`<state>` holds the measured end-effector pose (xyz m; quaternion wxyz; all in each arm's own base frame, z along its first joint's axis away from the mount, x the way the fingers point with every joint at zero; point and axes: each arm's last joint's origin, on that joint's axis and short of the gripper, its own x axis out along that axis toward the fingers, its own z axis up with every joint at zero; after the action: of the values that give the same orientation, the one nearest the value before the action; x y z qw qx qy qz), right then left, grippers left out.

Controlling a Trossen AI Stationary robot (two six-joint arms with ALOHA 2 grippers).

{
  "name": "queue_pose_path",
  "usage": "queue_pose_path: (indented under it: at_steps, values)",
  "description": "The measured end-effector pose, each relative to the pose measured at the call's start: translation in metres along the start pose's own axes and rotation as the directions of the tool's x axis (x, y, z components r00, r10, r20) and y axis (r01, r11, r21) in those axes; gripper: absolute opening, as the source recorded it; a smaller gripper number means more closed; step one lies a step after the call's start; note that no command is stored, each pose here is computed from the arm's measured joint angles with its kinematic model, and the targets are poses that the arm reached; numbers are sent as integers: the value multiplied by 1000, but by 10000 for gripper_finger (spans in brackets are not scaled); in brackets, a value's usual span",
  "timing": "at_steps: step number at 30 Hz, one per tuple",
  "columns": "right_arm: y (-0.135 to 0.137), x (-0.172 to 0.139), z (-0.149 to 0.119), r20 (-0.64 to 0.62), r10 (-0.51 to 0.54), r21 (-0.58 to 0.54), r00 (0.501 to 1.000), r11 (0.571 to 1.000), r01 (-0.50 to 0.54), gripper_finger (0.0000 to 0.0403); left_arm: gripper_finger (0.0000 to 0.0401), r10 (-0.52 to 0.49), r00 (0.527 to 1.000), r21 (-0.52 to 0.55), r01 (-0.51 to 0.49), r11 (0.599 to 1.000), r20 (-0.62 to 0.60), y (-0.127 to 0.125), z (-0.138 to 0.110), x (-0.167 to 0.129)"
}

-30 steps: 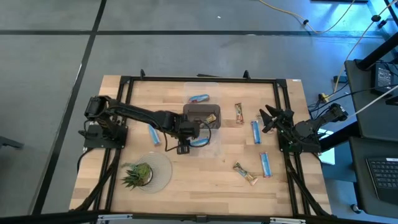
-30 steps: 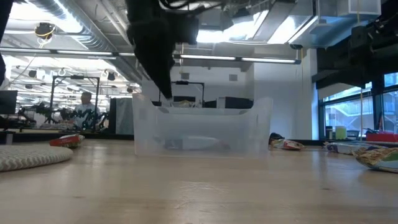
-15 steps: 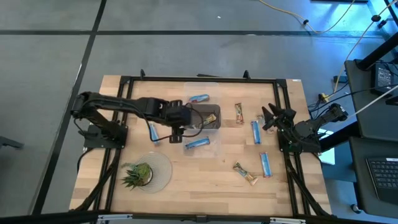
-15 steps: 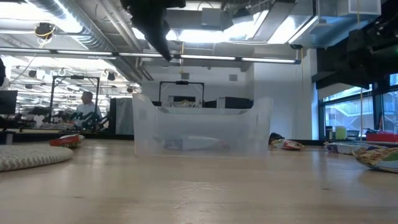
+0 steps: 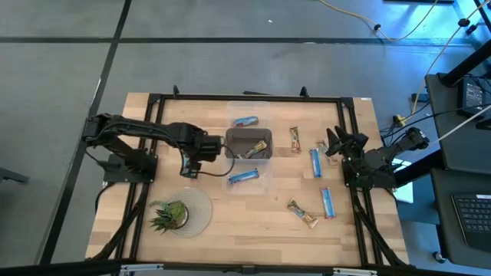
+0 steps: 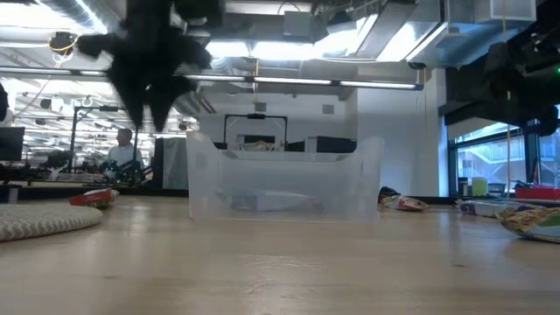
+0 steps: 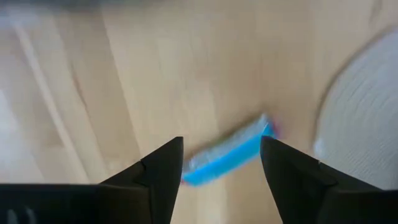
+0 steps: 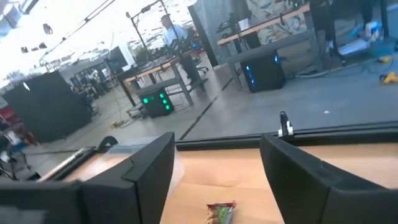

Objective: Pick and place Granola Bars by type
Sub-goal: Put the red granola bar into the top transparent bin

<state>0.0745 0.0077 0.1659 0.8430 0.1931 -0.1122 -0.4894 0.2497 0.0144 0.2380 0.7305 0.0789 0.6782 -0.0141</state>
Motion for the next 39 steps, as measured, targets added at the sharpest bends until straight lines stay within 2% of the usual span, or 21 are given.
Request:
queue_pose_path:
  at_steps: [5,10,14,21,25,29,34,39]
  values:
    - [0,0,0,0,0,30,1000,1000,0,239,208,-12,997,37,15,999,-78,3,-26,35]
    - [0,0,-1,0,0,74,1000,997,0,239,208,-31,997,113,40,993,-74,2,-38,63]
    - [0,0,-1,0,0,98,1000,995,0,239,208,-34,997,203,47,978,-63,-1,-43,74]
    - [0,0,-1,0,0,115,1000,993,0,239,212,-35,998,343,50,938,-50,-1,-44,78]
    - [-1,0,-1,0,0,115,1000,993,1,239,212,-82,996,412,90,907,-38,-3,-43,78]
    - [-1,0,-1,0,0,113,1000,994,0,239,212,-122,992,440,123,889,-30,-4,-43,78]
    - [-1,0,-1,0,0,111,1000,994,0,239,212,-120,992,419,128,899,-45,-4,-44,79]
    - [-1,0,-1,0,0,111,1000,994,0,239,212,-132,987,431,160,888,-94,-6,-49,78]
